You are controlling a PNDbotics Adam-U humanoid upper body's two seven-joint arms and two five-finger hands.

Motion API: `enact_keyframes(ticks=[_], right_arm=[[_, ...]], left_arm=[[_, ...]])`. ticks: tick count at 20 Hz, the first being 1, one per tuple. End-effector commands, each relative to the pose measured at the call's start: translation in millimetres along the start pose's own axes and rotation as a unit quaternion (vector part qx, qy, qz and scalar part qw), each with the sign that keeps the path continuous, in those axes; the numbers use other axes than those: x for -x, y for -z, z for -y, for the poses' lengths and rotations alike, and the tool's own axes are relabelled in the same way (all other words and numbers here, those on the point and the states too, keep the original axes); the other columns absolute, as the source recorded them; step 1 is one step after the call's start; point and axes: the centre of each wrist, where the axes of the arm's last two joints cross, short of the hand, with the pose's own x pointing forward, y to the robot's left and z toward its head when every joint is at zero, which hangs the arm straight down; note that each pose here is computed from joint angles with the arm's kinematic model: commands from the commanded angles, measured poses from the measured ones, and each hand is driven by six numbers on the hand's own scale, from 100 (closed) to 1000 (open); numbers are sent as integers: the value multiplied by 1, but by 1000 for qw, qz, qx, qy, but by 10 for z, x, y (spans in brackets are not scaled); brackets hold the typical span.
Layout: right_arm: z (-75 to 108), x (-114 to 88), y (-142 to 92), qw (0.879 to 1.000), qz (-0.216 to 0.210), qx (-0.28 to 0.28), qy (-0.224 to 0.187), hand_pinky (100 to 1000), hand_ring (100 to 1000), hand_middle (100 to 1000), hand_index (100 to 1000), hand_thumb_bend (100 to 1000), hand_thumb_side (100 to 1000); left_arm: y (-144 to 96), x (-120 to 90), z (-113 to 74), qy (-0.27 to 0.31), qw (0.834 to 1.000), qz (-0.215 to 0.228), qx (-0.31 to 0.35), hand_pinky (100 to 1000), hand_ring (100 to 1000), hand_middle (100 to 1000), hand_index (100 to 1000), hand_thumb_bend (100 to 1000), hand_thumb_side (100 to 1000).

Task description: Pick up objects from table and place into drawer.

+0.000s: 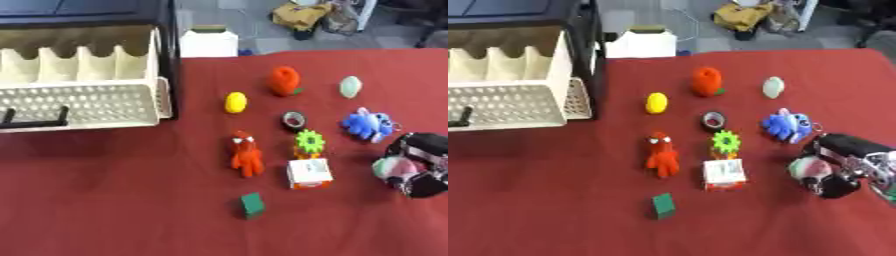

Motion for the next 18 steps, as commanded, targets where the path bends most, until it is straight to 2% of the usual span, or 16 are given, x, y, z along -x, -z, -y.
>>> enact_keyframes(ticks=[1,7,11,18], right_arm=[[97,18,-40,1000,1,15,5,321,592,568,626,100,102],[207,-89,-100,999,18,39,15,303,576,548,604,100,100],[280,-150,-137,998,21,60,9,260,547,524,565,100,100],[426,-280,-221,994,29,103,-29,200,520,505,506,100,100]], left_arm=[[31,-49,-78,2,1000,10,-13,100,100,100,809,373,1000],[28,-46,-75,2,1000,9,-12,100,100,100,809,373,1000],[27,-46,-73,3,1000,8,-12,100,100,100,809,374,1000],[27,-46,-72,3,1000,8,-12,100,100,100,808,375,1000]])
